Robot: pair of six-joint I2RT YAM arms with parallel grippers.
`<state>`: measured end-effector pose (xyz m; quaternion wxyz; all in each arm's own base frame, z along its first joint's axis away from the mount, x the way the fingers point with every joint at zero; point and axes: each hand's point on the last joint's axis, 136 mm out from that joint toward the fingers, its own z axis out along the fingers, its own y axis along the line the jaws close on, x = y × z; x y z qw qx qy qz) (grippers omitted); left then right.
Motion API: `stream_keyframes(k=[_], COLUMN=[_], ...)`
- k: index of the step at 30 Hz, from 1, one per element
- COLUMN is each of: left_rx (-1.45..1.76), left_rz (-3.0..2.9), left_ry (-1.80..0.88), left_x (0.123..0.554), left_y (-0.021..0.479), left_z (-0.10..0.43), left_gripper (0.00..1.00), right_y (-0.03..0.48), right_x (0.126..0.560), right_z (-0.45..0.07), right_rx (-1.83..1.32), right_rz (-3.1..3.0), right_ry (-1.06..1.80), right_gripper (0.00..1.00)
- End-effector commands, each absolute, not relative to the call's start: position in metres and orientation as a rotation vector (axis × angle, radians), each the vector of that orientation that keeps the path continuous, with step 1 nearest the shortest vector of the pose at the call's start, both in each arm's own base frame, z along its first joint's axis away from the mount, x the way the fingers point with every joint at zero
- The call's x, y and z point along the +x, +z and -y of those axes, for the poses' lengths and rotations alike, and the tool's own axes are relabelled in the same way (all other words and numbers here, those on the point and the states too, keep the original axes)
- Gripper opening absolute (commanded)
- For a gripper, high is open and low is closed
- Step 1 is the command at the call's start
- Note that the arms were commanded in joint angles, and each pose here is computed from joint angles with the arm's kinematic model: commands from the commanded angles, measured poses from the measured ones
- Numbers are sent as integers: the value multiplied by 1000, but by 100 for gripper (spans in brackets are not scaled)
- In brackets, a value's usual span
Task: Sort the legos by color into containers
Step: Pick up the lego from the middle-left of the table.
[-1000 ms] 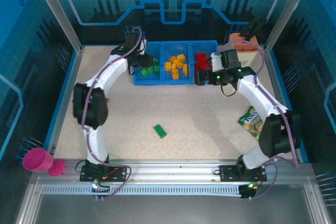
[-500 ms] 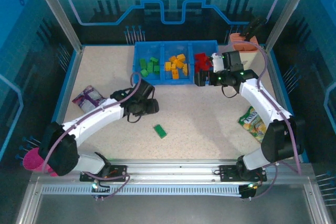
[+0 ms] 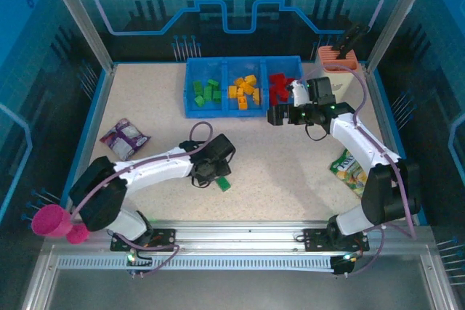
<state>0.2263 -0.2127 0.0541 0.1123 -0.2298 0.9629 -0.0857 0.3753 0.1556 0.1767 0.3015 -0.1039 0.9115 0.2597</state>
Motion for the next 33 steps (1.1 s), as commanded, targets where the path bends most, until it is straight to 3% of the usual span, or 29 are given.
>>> stream_keyframes(k=[1, 11, 19, 24, 28, 33], left_rx=[-776, -847, -862, -891, -868, -740], left_rz=[-2829, -2976, -2972, -2942, -2834, -2634], left_ry=[-170, -115, -159, -184, -257, -253], left_x=[229, 215, 212, 216, 252, 339], left_y=[52, 12, 10, 15, 52, 126], left_z=[215, 231, 232, 229, 213, 170], left_gripper=[63, 60, 36, 29, 27, 27], right_y=[184, 181, 179, 178, 180, 176], right_x=[380, 381, 382, 382, 383, 376], right_z=[-153, -148, -145, -144, -142, -149], right_rx=[-260, -238, -229, -229, -227, -264], right_rz=[-2381, -2389, -2395, -2397, -2396, -2394], right_ry=[725, 731, 715, 705, 700, 728], right_gripper=[100, 100, 100, 100, 100, 100])
